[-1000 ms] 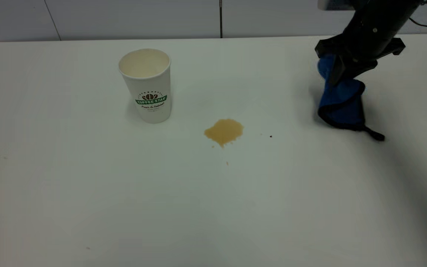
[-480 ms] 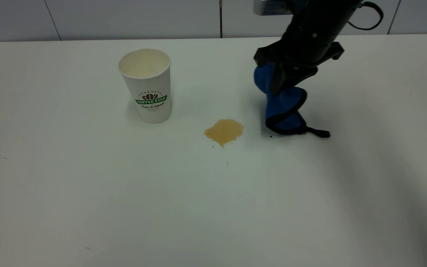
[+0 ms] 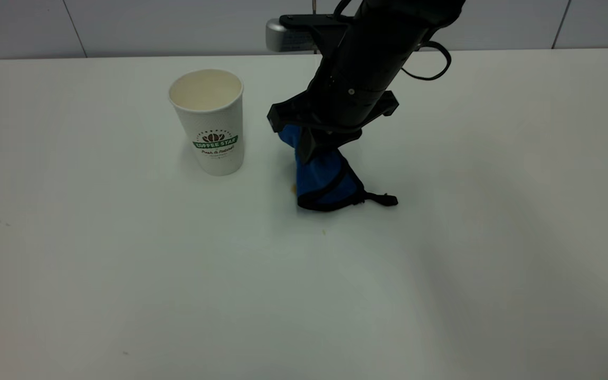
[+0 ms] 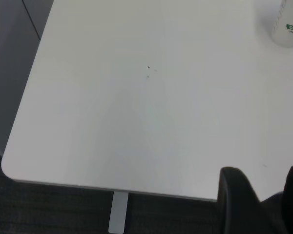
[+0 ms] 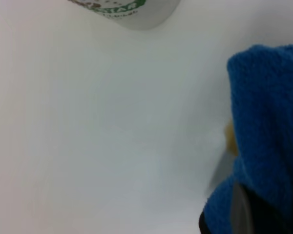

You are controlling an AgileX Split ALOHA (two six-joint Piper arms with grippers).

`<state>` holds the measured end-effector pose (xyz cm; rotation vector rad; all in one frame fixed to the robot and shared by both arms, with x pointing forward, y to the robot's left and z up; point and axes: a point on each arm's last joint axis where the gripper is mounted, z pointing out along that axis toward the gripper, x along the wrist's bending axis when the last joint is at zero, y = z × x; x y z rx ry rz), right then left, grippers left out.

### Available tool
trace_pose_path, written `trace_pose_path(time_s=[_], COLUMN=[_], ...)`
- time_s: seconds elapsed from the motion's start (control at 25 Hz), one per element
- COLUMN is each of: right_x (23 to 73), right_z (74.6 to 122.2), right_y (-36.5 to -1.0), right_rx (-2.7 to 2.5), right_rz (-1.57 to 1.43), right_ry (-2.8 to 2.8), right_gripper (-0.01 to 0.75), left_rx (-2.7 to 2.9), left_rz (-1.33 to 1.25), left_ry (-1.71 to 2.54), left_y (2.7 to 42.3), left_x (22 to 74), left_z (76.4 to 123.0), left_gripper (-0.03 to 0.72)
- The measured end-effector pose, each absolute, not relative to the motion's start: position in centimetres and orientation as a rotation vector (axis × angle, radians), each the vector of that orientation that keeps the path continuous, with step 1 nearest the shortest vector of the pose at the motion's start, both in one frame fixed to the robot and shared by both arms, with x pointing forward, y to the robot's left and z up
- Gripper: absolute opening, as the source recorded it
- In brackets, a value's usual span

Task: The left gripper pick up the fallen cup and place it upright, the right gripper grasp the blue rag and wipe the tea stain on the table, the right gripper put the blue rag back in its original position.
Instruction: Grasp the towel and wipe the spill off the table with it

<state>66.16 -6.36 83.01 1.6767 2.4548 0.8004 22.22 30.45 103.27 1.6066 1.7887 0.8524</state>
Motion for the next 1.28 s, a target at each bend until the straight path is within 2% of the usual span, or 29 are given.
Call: trace_pose_path(time_s=[0.24,0.32,0.4,0.52,0.64,0.72,0.8,0.96,1.28], right_x=[66.2,66.3,66.3,66.6,66.8,66.9,67.0,66.7,65.9], right_z=[80.3,79.5,79.3,79.3,79.3,79.3,79.8,81.6,79.7], right_y=[-6.3,-6.5,-6.6,-7.1,-7.7,-7.8,-7.8,-7.3,-6.7], right_rx=[1.68,1.682,1.676,1.649,1.634,1.633,1.632,1.657,1.682], right_rz=[0.787,0.775,0.769,0.756,0.741,0.739,0.745,0.769,0.731], right_ry=[2.419,2.414,2.415,2.417,2.417,2.416,2.416,2.438,2.473], right_gripper=[0.079,0.116,0.191,0.379,0.613,0.694,0.72,0.723,0.647], left_rx=[1.607,1.607,1.607,1.607,1.607,1.607,1.607,1.607,1.607], left_rz=[0.852,0.852,0.852,0.852,0.852,0.852,0.852,0.852,0.852], left_ry=[1.789,1.789,1.789,1.789,1.789,1.789,1.789,1.789,1.789], left_y=[30.4,30.4,30.4,30.4,30.4,30.4,30.4,30.4,30.4], left_x=[22.2,22.2,22.2,22.2,22.2,22.2,22.2,22.2,22.2], left_z=[103.3,103.3,103.3,103.3,103.3,103.3,103.3,103.3,103.3], left_gripper=[0.265,0.265,0.265,0.265,0.265,0.265,0.265,0.265,0.265])
